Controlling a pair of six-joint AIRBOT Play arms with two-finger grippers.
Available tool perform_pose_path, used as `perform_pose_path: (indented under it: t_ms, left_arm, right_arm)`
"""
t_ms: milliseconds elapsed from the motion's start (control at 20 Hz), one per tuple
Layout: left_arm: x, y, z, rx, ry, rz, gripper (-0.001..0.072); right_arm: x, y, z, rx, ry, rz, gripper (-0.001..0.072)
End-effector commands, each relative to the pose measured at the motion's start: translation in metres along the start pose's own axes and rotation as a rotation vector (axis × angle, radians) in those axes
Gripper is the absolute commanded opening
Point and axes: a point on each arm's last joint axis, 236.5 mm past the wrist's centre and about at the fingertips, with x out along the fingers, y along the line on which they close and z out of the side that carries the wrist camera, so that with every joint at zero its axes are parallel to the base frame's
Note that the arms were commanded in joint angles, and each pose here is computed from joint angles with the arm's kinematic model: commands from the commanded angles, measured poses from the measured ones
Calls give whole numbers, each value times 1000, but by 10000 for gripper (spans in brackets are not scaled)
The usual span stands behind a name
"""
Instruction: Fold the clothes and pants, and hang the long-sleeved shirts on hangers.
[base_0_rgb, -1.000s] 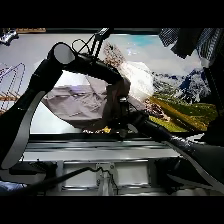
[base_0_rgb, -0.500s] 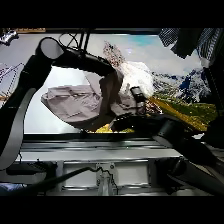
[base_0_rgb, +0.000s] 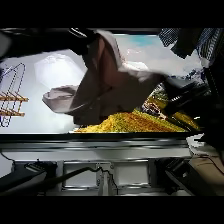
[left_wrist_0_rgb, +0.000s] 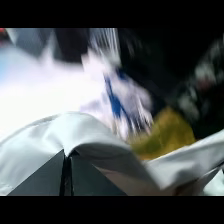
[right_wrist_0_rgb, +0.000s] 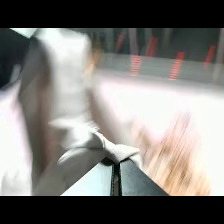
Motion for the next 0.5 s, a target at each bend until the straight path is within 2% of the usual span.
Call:
perform_pose_path:
  t_ms: [0,250,350,450]
  left_arm:
    - [-73,-14,73,82,-249,107,12]
    - [-144,-36,123,149,-453,167,11]
    - [-144,-16,117,186,-419,256,12]
    - [-128,17,101,162,-346,349,13]
  right_arm:
    - [-28,-14,106,-145,-296,-77,29]
    - [-6,17,186,-269,-370,0,29]
    - [29,24,183,-281,-269,42,29]
    - [80,32,146,-275,-76,112,30]
